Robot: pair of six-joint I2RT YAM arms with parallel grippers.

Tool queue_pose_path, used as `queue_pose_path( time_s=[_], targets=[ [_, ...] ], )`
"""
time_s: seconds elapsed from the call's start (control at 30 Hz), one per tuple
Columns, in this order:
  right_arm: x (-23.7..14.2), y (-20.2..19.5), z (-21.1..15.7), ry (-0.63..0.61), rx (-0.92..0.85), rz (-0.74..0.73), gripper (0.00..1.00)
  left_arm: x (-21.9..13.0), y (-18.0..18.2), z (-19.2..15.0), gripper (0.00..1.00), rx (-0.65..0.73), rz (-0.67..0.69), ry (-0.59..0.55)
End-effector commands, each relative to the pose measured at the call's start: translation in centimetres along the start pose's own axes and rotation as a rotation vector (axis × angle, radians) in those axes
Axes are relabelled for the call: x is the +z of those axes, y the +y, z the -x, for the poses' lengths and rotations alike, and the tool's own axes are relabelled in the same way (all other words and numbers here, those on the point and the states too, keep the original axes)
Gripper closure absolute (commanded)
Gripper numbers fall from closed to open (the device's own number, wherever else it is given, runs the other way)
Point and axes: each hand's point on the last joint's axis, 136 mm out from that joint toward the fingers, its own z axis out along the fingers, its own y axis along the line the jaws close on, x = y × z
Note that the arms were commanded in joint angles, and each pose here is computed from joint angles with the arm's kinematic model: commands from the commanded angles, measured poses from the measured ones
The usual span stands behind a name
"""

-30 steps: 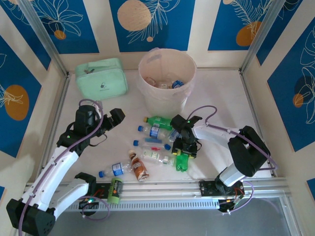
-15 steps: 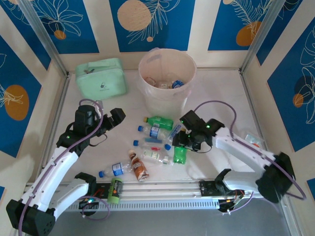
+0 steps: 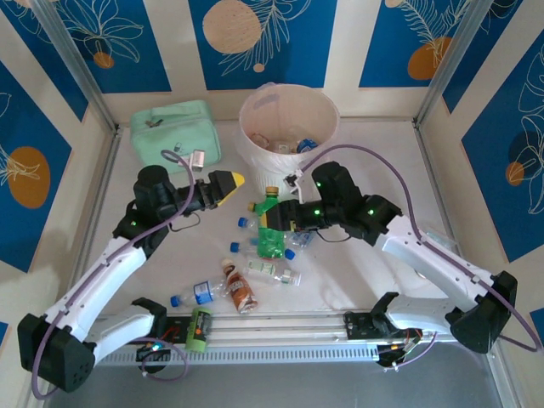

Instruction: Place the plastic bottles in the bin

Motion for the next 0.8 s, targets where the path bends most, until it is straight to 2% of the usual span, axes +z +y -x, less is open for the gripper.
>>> queue_pose_path(
  time_s=[0.0, 0.1, 0.3, 0.77],
  targets=[
    [-0.3, 4.2, -0.2, 0.038, -0.12, 0.146, 0.45, 0.4, -3.7, -0.8, 0.12, 0.094, -0.128, 0.063],
    [-0.3, 5.2, -0.5, 0.058, -0.135, 0.181, 0.45, 0.7, -4.9, -1.7, 0.13, 0.126, -0.18, 0.091],
    [0.1, 6.2, -1.2, 0.099, -0.149, 0.205, 0.45, 1.1, -5.2, -2.3, 0.19, 0.143, -0.189, 0.117],
    [0.5, 6.7, -0.1, 0.081, -0.137, 0.201, 0.45, 1.3, -5.5, -2.7, 0.52, 0.145, -0.216, 0.141]
  ],
)
